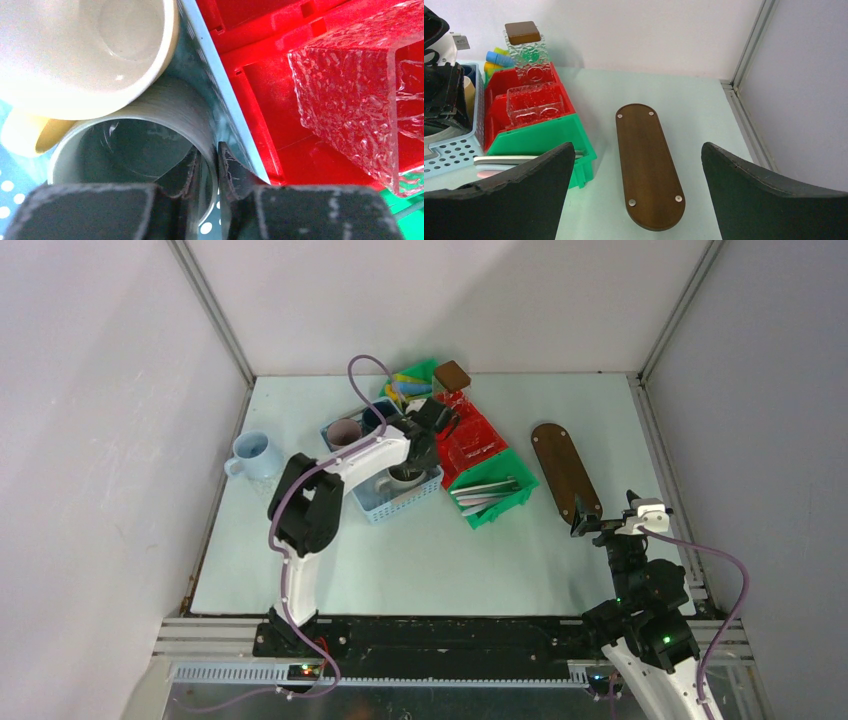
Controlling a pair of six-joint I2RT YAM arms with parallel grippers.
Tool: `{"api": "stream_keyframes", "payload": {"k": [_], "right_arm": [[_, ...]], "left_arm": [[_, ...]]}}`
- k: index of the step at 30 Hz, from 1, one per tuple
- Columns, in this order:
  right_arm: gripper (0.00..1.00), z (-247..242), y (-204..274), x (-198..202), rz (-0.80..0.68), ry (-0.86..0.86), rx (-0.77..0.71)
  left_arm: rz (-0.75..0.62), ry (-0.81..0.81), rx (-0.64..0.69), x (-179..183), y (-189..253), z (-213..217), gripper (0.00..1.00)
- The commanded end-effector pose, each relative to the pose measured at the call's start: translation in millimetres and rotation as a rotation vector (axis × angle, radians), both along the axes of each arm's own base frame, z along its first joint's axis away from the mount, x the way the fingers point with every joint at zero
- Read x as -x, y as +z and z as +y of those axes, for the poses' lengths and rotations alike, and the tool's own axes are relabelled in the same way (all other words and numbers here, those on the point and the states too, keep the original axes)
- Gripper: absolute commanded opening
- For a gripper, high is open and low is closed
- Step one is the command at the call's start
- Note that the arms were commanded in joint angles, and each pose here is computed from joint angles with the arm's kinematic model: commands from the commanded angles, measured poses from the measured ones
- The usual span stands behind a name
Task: Prepare toiletry sets of a toothbrush and toothpaste on the tray
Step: Pick up the cup from the storage box, then place the cup on the tray.
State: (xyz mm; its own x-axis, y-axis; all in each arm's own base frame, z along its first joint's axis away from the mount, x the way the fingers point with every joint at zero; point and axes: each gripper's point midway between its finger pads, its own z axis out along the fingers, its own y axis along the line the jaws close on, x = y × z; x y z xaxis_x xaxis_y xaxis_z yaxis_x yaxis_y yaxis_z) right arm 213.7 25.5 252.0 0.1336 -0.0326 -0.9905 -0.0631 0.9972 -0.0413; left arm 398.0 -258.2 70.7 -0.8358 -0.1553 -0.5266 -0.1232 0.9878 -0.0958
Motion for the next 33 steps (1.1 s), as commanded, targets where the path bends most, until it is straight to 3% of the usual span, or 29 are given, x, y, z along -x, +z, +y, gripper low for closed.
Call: {"api": "stream_keyframes", "payload": {"k": [1, 8, 25, 33], "right_arm": [[1.0, -10.4, 34.4, 20.1, -0.142, -0.008, -0.044], [1.0, -12.7, 36.1, 21.4, -0.141, -0.018, -0.055], [1.0, -14.6, 37.6, 22.0, -0.143, -0.027, -0.063], [1.0, -15.3, 37.2, 21.9, -0.142, -0.031, -0.063]], "left_arm": [[-0.071, 0.028, 0.004, -8.8, 27.5, 3.8, 0.11], [-0.134, 0.041, 0.029, 3.5, 68.8, 17.1, 0.0], [-0.274, 0.026, 0.024, 36.5, 156.0, 58.1, 0.0], [-0.319, 0.056, -0.033, 46.7, 160.9, 116.9, 0.0]]}}
